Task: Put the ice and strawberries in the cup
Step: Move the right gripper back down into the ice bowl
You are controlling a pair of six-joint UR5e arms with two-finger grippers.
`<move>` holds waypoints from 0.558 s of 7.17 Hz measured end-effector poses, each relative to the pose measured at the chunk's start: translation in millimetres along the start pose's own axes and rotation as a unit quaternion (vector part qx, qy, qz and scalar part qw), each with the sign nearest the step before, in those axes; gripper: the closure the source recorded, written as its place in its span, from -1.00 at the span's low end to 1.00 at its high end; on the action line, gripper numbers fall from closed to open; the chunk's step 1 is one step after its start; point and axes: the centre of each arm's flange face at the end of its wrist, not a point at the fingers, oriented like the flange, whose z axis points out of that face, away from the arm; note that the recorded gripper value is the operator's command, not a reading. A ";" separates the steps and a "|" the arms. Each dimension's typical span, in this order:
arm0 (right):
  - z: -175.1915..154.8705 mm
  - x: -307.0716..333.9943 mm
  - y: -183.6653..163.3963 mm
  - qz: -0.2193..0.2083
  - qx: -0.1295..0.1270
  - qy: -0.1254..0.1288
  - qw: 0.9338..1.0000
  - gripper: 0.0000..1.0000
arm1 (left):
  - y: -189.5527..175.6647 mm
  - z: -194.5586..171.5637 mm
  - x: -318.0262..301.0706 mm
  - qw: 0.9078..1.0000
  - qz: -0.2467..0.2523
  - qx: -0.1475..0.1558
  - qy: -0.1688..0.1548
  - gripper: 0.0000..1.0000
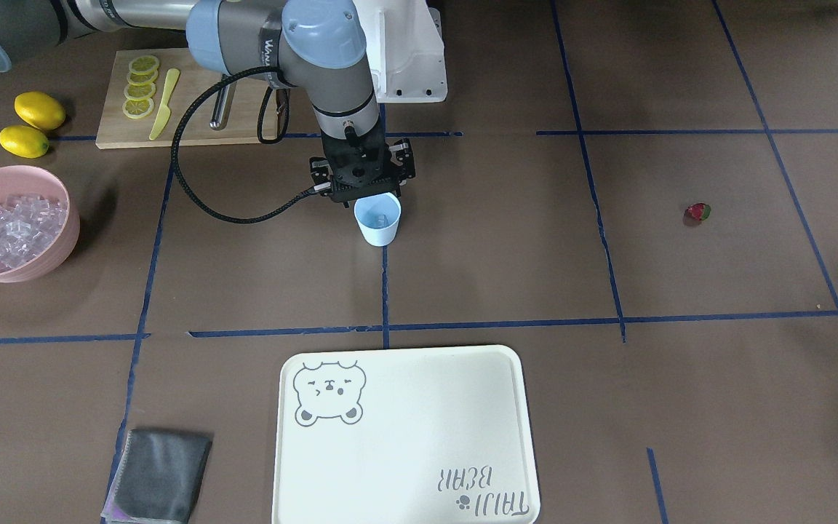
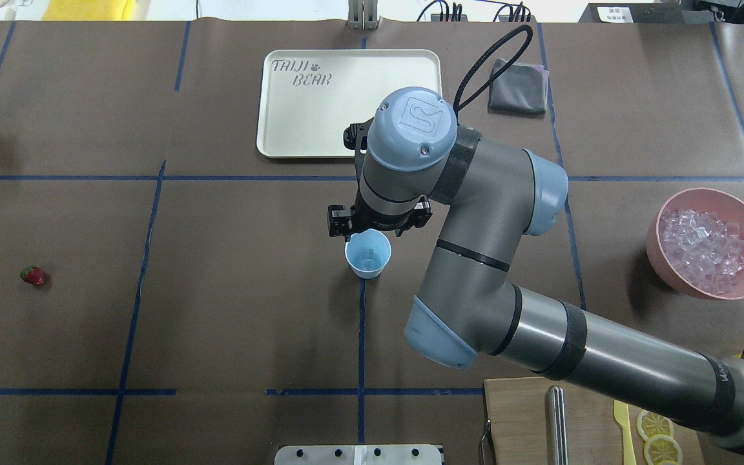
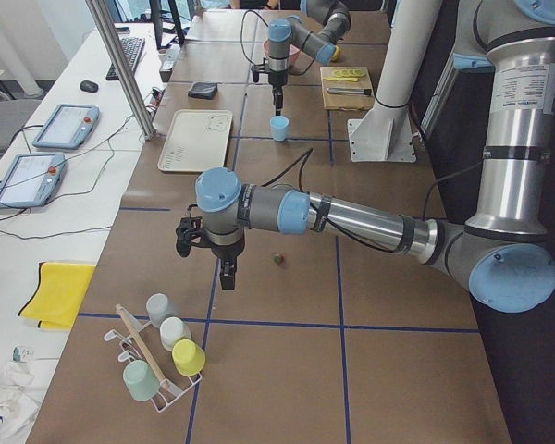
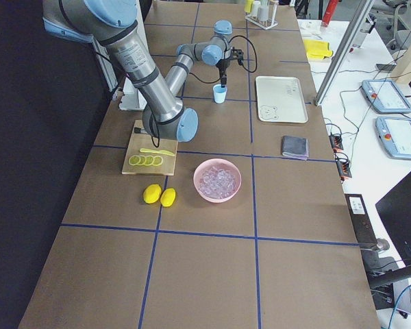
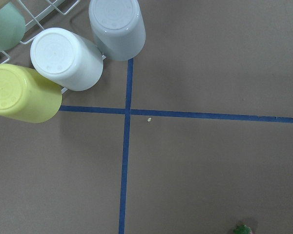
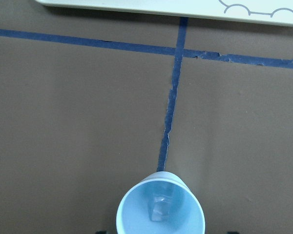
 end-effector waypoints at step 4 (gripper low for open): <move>-58.2 109.1 -7.1 0.011 0.005 -0.019 1.000 -0.98 | 0.1 -0.5 1.5 1.000 0.001 0.000 0.000 -1.00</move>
